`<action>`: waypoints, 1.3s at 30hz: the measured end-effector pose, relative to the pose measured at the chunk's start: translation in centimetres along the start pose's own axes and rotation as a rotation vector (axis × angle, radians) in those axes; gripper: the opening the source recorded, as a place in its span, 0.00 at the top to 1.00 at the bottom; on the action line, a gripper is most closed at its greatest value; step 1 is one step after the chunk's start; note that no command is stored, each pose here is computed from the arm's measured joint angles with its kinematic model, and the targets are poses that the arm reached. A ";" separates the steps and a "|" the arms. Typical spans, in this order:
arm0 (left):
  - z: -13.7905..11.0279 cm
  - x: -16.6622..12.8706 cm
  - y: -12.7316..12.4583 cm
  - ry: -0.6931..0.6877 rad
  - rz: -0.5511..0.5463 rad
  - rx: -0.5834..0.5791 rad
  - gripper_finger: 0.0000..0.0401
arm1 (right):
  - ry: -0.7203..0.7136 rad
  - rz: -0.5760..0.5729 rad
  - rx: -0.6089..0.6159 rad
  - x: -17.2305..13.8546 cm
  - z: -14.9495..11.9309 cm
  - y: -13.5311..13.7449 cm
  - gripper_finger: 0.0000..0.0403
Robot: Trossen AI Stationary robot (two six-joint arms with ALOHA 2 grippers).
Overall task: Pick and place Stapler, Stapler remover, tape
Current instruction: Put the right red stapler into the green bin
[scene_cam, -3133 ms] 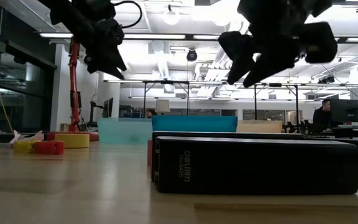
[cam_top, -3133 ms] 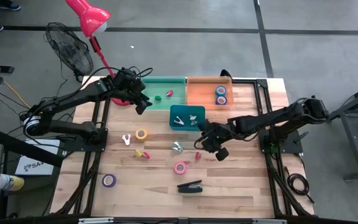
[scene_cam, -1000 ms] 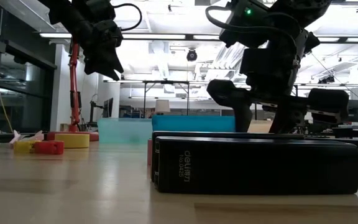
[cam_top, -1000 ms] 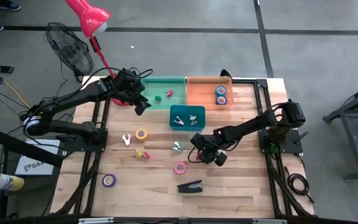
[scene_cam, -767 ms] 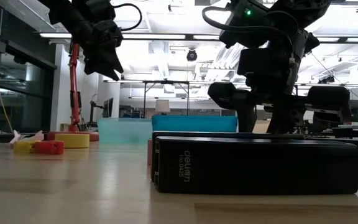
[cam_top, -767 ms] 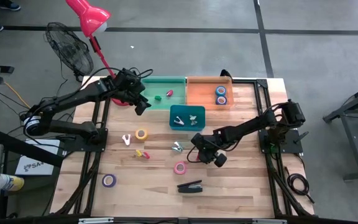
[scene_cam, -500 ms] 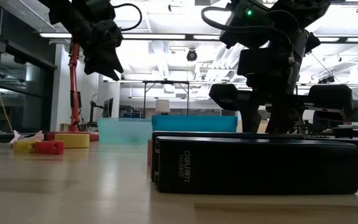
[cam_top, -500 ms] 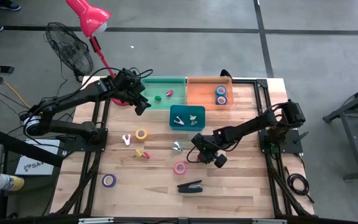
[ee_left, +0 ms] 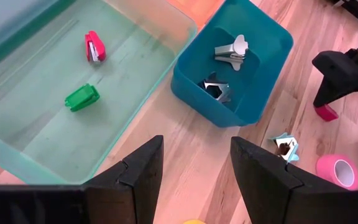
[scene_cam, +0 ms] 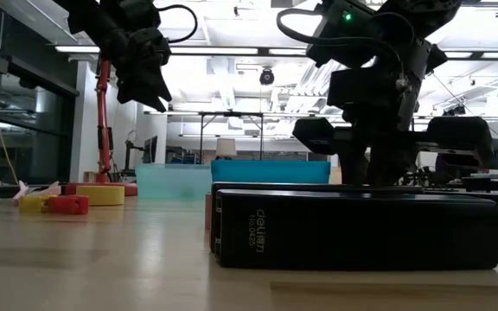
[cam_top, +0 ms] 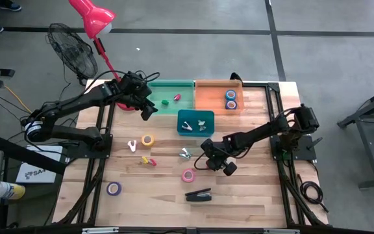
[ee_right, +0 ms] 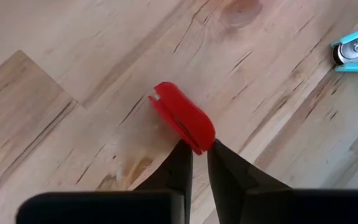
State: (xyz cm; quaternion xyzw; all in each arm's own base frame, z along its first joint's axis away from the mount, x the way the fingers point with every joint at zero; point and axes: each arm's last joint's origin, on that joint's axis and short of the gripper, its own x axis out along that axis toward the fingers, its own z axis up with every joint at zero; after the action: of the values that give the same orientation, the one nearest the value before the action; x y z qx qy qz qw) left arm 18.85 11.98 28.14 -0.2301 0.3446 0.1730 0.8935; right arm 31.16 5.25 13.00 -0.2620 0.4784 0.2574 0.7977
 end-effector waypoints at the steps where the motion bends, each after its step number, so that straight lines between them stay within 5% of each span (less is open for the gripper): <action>1: 0.0 0.0 0.0 0.000 0.000 0.000 0.54 | 0.002 -0.003 0.012 0.0 0.0 0.0 0.92; 18: 0.0 0.0 0.0 0.000 0.000 0.000 0.54 | 0.010 -0.006 0.119 0.0 -0.1 0.0 0.95; 26: -0.1 0.0 0.0 0.007 0.001 0.002 0.54 | 0.010 -0.013 0.544 0.0 -0.1 0.0 0.88; 39: -0.3 0.0 0.0 0.035 0.003 0.005 0.54 | 0.019 0.136 1.436 -0.1 0.2 0.3 0.75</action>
State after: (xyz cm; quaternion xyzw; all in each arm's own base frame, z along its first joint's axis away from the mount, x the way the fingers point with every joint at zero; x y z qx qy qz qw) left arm 18.64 11.83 27.90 -0.2301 0.3611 0.1694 0.8877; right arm 31.06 5.58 13.07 0.3549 0.5517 -0.0738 0.7511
